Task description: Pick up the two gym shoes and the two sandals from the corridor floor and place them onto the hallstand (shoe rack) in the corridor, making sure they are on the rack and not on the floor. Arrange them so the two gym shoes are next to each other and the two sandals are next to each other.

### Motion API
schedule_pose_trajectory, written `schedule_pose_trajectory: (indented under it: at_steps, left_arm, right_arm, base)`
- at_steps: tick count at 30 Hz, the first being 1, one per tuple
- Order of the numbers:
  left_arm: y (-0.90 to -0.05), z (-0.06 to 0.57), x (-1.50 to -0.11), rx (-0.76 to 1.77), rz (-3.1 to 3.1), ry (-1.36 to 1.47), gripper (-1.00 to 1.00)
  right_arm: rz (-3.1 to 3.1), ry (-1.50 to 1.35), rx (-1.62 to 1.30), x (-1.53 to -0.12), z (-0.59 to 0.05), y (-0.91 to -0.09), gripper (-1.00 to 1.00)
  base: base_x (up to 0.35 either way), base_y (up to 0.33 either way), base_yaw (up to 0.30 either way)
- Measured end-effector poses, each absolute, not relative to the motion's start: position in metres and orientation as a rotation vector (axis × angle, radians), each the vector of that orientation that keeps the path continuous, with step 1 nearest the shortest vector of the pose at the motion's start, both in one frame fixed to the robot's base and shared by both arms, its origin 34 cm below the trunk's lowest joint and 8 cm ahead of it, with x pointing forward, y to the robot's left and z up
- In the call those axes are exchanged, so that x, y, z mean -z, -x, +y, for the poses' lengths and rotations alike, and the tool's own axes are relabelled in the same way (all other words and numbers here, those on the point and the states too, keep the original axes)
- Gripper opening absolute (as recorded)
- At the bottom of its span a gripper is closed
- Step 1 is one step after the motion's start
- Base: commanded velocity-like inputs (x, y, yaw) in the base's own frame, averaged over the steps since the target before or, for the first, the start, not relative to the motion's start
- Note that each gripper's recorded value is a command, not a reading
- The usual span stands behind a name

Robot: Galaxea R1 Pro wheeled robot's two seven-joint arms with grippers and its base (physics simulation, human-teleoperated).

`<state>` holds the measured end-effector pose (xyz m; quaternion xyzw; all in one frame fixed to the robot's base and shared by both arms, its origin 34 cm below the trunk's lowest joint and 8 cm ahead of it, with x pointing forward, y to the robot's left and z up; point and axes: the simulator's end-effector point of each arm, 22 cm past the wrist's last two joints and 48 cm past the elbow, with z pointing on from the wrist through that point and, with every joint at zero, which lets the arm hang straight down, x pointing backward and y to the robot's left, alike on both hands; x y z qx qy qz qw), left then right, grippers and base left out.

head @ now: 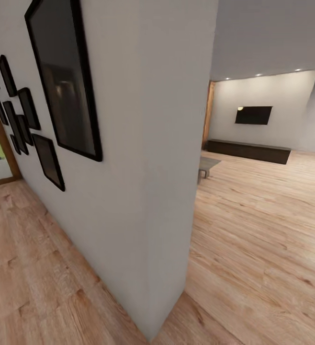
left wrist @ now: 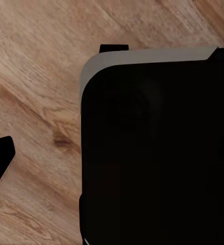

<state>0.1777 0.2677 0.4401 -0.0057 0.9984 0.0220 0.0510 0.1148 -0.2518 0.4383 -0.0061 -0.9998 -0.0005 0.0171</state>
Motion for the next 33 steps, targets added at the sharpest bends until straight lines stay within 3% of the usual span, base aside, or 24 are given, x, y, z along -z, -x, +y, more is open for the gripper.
schedule_pose_trajectory:
  at_steps: [12,26,33]
  left_arm:
    - [-0.1777,0.2679,-0.4401,-0.068,3.039,0.020,1.00]
    - [-0.1777,0.2679,-0.4401,-0.068,3.039,0.033,1.00]
    - [-0.1776,0.2678,-0.4401,-0.067,3.039,0.034,1.00]
  right_arm:
    - [-3.108,0.019,0.002,-0.4383,-0.2518,-0.1149,1.00]
    - [-3.107,0.019,0.002,-0.4383,-0.2518,-0.1148,1.00]
    - [-3.107,0.019,0.002,-0.4383,-0.2518,-0.1148,1.00]
  base:
    - [-0.011,0.000,-0.285]
    - [-0.274,0.120,-0.285]
    - [-0.072,0.042,-0.285]
